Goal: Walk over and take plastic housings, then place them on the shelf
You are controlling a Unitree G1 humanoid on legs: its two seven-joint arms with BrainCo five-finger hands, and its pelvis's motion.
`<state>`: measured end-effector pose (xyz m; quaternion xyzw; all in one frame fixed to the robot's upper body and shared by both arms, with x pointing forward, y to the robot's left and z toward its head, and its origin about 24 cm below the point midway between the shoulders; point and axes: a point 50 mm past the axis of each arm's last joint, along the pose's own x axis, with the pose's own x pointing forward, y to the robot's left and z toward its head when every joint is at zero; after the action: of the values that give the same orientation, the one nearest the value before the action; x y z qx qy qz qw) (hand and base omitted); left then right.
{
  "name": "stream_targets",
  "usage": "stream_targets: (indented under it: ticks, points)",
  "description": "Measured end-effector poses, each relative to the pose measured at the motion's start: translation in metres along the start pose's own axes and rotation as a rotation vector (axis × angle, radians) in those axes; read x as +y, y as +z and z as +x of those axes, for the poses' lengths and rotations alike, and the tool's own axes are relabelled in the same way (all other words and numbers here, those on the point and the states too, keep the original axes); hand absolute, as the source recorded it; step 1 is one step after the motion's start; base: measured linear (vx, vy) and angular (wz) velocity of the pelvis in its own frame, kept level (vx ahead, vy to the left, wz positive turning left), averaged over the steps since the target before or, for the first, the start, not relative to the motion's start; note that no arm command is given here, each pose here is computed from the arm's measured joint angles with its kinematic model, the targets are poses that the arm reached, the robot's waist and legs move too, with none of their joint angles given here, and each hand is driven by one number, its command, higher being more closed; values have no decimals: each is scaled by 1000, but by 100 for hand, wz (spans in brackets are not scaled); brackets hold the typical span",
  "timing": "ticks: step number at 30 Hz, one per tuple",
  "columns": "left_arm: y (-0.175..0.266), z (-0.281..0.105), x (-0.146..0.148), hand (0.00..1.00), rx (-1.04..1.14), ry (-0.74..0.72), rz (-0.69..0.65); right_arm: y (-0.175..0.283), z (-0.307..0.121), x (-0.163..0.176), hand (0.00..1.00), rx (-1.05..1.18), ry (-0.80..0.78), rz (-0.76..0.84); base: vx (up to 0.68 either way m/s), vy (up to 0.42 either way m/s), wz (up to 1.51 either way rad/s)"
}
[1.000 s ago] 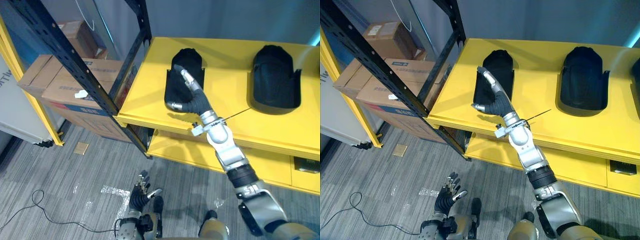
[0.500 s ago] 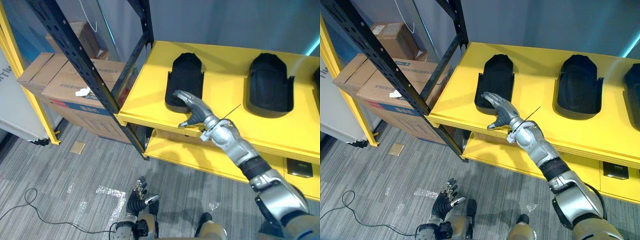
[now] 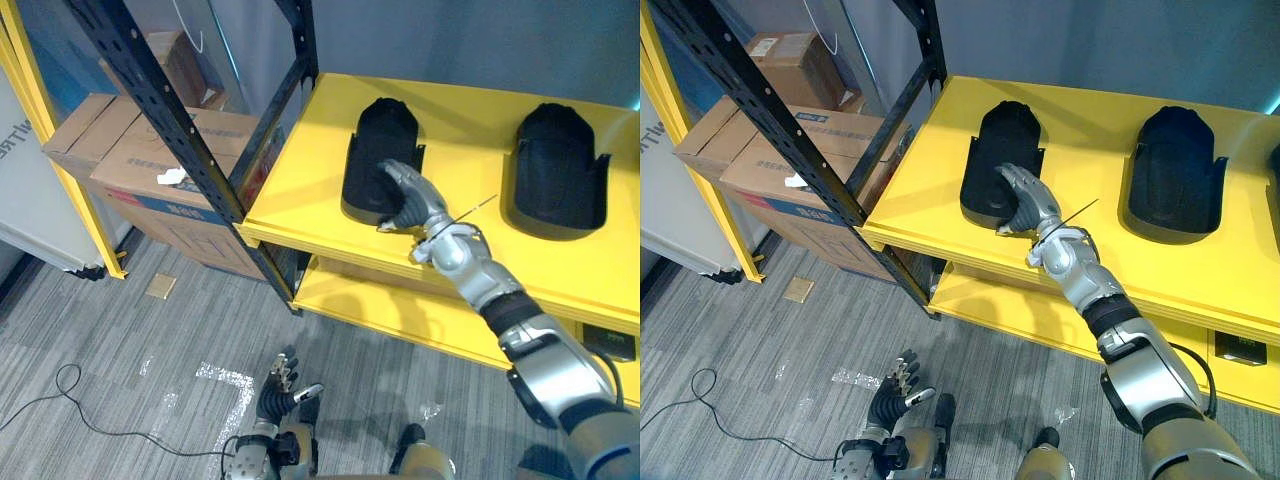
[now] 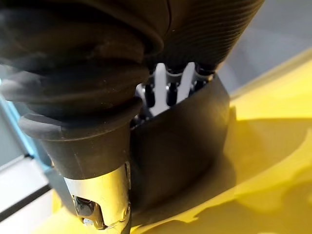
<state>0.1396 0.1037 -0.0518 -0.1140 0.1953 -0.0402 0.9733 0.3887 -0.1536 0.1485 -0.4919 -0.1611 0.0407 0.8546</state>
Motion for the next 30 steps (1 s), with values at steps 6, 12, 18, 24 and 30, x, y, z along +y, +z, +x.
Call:
stream_targets:
  ticks: [6,12,18,24,30]
  points:
    - [3,4,-3,0,-8,-10,-4,5,12,-18,0,50,-69,93,-15,-11,3]
    - [4,5,-9,0,-11,-32,-3,9,14,-16,0,63,-76,123,7,-2,-3]
    - [4,6,-15,0,-13,-50,-13,10,15,-13,0,81,-75,138,0,0,0]
    - [4,6,-15,0,-13,-43,-13,19,16,-6,0,36,-62,96,0,0,0]
    - [4,6,-15,0,-14,-42,-11,28,15,-3,0,-35,-106,27,6,1,0]
